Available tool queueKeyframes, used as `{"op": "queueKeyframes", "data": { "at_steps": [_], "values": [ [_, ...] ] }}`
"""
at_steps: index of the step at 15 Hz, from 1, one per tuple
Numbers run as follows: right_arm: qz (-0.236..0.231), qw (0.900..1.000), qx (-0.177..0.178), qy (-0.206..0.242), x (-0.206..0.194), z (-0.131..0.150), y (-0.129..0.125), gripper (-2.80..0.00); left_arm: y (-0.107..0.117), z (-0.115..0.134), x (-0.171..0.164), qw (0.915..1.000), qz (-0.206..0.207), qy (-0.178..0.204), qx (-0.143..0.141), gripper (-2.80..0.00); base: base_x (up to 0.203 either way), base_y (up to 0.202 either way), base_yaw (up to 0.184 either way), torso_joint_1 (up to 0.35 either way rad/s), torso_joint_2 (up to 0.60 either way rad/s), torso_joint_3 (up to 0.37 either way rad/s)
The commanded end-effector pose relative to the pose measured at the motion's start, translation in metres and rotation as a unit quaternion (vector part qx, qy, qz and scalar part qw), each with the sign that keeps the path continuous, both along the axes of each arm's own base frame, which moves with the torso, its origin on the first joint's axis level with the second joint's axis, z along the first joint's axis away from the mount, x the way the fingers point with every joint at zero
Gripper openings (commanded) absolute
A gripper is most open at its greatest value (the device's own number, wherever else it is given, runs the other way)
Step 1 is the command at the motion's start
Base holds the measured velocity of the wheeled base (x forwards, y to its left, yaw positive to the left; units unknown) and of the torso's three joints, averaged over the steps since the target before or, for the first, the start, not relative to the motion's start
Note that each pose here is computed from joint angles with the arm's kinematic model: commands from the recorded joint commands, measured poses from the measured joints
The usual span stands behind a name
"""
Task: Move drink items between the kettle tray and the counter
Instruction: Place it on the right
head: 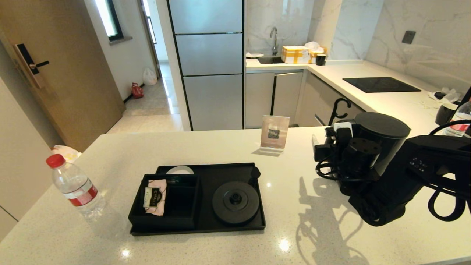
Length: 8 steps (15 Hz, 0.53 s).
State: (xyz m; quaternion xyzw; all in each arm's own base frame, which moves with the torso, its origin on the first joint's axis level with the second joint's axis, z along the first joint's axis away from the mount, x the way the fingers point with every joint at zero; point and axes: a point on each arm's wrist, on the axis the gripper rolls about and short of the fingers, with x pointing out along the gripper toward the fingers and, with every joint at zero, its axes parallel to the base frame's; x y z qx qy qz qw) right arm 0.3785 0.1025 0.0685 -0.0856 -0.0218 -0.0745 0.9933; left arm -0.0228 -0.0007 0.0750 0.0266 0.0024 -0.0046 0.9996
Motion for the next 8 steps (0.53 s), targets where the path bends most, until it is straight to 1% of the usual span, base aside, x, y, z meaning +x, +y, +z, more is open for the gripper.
{"op": "queueKeyframes", "data": {
  "at_steps": [1,8],
  "values": [
    [-0.002,1.000,0.001,-0.005,-0.0001,0.0015,-0.0002,0.00,0.0000,0.0000,0.0000,1.0000,0.000,0.000,0.000,-2.80,0.000,0.000,0.000,0.000,0.00,0.000],
    [0.001,1.000,0.002,-0.005,-0.0006,0.0017,0.0000,0.00,0.0000,0.0000,0.0000,1.0000,0.000,0.000,0.000,-2.80,0.000,0.000,0.000,0.000,0.00,0.000]
  ]
}}
